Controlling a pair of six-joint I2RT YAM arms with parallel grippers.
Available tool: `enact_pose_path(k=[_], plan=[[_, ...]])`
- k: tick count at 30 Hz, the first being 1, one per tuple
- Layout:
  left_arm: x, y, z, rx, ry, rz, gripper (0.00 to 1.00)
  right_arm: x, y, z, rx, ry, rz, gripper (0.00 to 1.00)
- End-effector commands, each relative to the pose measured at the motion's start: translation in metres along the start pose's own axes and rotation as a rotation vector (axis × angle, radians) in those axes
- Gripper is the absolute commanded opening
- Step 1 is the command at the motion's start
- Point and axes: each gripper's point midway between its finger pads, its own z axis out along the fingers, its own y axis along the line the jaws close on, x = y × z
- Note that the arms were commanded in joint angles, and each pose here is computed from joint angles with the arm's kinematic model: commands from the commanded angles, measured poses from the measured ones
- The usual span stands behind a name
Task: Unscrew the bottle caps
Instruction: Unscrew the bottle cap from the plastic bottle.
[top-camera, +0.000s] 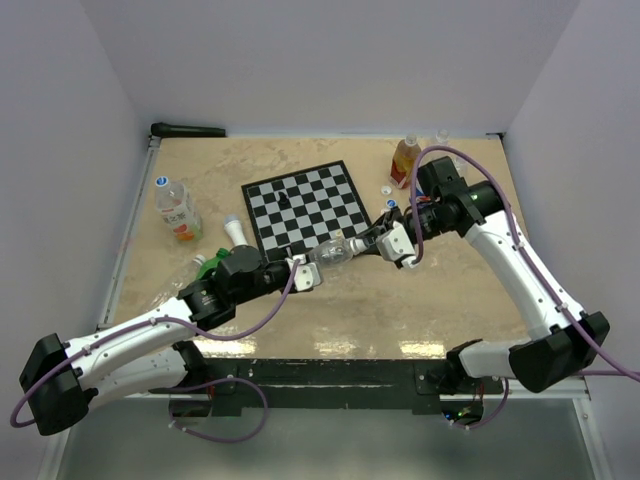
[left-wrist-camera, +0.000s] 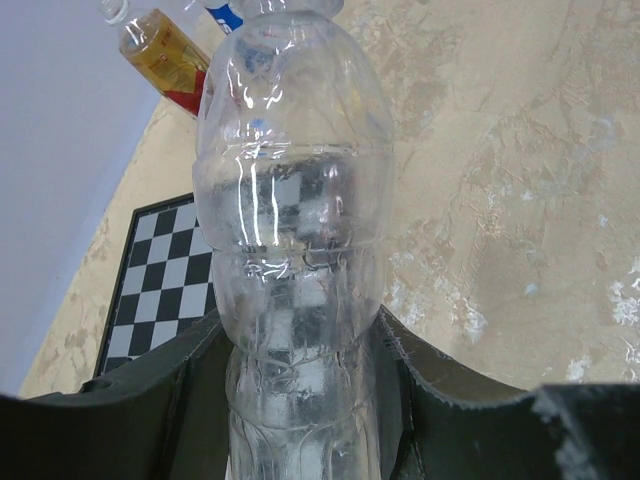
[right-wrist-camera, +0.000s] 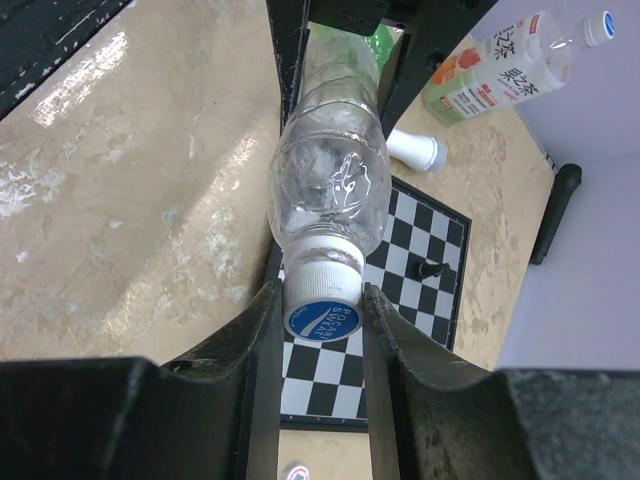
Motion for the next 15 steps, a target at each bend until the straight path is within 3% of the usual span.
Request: enact_pose_path(k=[1,9,15], plan=[[-0.0006,0.0125,-0.0039,-0.049,0.013,-0.008,0.02,-0.0128,0.0087,-0.0028,0.006,-0.036,-0.029,0.00],[-0.0025,0.0124,-0.0037,-0.045,0.008,-0.008,0.02,-0.0191,0.0093,-0.0058,0.037,-0.064,0.056,0.04],[-0.0015,0.0124,-0.0038,-0.047,0.011,-0.009,0.02,-0.0182,0.0090,-0.0018,0.078,-0.092,0.273,0.40]])
